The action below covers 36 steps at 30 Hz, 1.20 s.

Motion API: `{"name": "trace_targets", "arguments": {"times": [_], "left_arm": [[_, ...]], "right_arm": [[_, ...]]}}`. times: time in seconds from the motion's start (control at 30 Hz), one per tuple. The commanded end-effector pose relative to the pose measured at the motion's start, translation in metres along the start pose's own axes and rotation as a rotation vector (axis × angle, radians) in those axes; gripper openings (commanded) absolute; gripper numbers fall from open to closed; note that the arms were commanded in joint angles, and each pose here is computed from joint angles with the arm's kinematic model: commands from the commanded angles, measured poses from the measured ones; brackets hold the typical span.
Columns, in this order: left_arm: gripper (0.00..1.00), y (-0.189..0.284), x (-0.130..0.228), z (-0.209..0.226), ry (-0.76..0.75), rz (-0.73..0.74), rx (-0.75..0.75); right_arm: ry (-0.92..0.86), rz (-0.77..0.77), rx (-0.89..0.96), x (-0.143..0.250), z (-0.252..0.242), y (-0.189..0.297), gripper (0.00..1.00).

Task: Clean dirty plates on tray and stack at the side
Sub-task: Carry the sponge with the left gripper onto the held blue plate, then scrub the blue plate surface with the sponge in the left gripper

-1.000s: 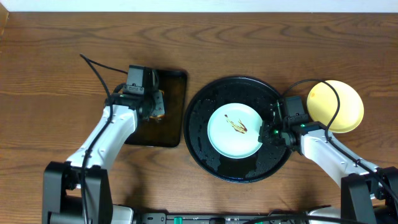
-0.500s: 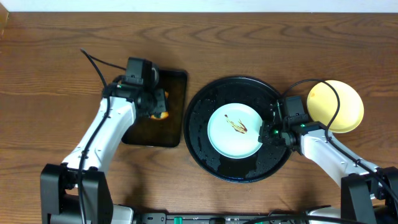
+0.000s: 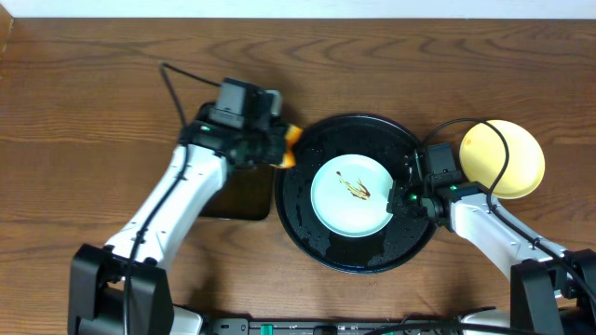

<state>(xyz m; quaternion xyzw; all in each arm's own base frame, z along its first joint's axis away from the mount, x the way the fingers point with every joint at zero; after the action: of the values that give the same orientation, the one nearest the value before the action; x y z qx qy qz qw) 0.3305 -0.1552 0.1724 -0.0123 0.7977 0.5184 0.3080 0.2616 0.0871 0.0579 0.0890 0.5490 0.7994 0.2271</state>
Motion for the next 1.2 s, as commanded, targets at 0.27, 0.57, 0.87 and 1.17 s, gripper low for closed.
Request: {"name": "trace_targets", "arguments": {"times": [0.27,0.57,0.87,1.17], "left_arm": [[0.07,-0.075,0.011,-0.077,-0.100,0.095,0.160],[0.07,-0.116,0.027,-0.128,-0.081,0.125,0.258],[0.07,-0.139,0.042,-0.139,-0.041,0.181,0.294],[0.07,-0.160,0.057,-0.109,-0.026,0.221,0.096]], "right_arm": [[0.001,0.008,0.026,0.004,-0.002,-0.003,0.01],[0.001,0.009,0.026,0.003,-0.002,-0.003,0.01],[0.001,0.008,0.026,0.004,-0.002,-0.003,0.01],[0.001,0.009,0.027,0.004,-0.002,-0.003,0.01]]}}
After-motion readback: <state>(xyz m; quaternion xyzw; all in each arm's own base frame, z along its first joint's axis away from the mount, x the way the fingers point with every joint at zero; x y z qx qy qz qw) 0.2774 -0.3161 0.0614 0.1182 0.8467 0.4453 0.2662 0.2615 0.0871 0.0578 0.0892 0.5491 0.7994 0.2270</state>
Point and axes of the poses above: each gripper's point midway between its finger pads, its own y axis back along the fingers, its own z axis along the line the jaws close on, x = y × z, the point moved 6 cm from there along y, back along the fingers, and after that the axes turned 15 degrees about -y, right-handed, at the moved point
